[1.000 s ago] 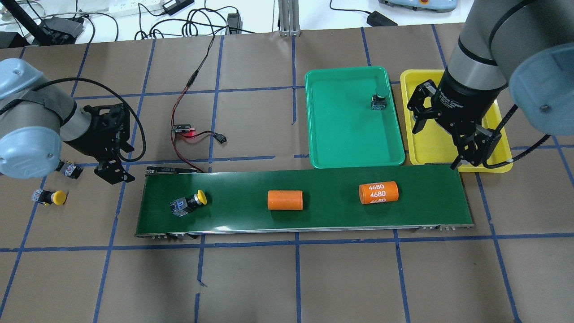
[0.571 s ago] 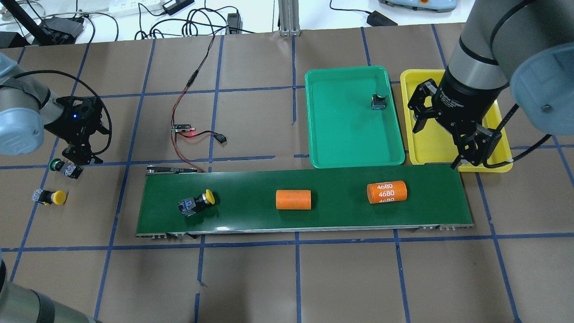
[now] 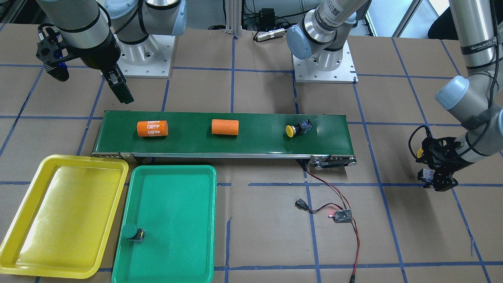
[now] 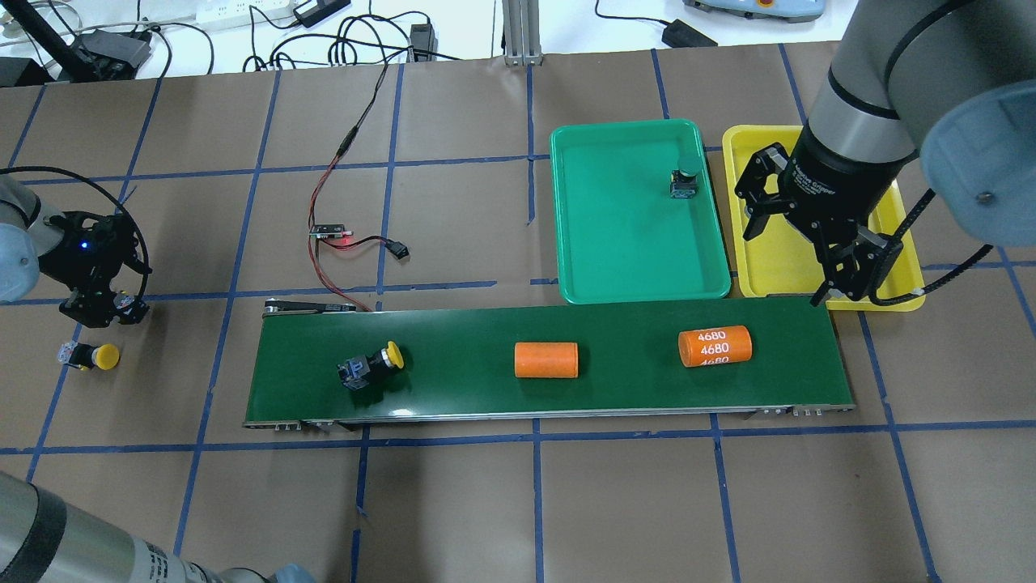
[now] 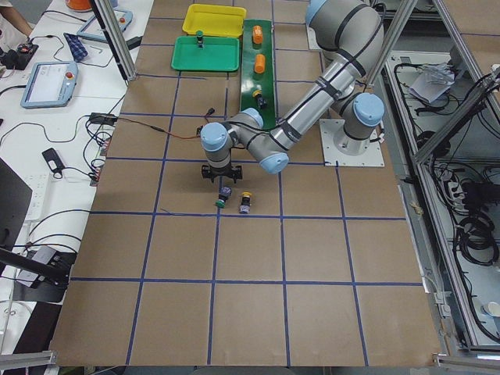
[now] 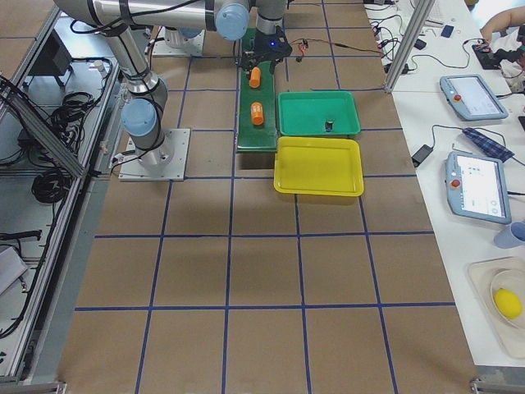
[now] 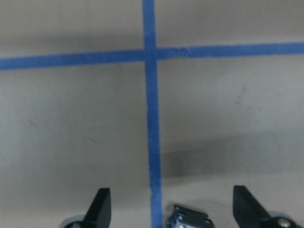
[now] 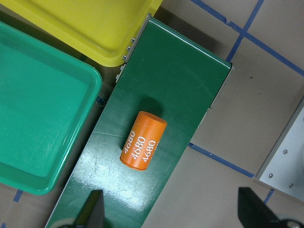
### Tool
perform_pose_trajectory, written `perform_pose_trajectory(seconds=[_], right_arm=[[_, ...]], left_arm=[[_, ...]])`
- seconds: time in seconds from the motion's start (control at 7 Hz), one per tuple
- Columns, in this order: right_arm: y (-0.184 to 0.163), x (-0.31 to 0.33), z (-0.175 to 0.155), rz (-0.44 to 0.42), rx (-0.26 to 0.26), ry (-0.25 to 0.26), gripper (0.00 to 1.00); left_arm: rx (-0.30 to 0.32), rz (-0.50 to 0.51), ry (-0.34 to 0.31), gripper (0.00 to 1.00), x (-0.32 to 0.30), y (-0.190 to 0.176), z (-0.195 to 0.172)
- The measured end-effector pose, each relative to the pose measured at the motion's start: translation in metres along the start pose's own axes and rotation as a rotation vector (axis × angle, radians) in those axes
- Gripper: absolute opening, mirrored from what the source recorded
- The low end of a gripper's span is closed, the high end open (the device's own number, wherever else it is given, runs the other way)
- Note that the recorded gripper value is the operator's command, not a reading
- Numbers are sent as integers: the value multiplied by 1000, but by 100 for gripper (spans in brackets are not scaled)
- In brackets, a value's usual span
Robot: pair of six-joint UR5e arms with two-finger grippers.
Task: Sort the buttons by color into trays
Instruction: 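Return the left gripper to the pile and grasp another button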
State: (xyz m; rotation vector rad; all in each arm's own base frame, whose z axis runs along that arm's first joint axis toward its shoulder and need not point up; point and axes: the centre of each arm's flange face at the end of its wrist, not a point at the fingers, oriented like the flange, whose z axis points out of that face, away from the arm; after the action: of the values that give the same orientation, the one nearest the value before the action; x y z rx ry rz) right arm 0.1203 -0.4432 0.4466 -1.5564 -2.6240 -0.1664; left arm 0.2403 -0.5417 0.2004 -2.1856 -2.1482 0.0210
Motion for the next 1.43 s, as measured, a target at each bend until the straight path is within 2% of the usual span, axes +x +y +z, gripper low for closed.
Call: perform_pose_trajectory(seconds=[0.43, 0.57, 0.71, 1.0, 1.43], right_arm=[[1, 0, 2, 2, -7, 6, 100], [1, 0, 3, 2, -10, 10, 100], [1, 1, 7, 1, -13, 13, 100], [2, 1, 10, 0, -18, 13, 100], [3, 2, 11, -2, -19, 12, 100]], left_arm=[[-23, -26, 35, 89, 8, 19, 11], [-21, -33, 40, 72, 9, 24, 15], [-16, -36, 42, 39, 9, 27, 19], [-4, -13, 43, 6, 7, 28, 25], [-10, 26, 35, 4, 3, 15, 15]])
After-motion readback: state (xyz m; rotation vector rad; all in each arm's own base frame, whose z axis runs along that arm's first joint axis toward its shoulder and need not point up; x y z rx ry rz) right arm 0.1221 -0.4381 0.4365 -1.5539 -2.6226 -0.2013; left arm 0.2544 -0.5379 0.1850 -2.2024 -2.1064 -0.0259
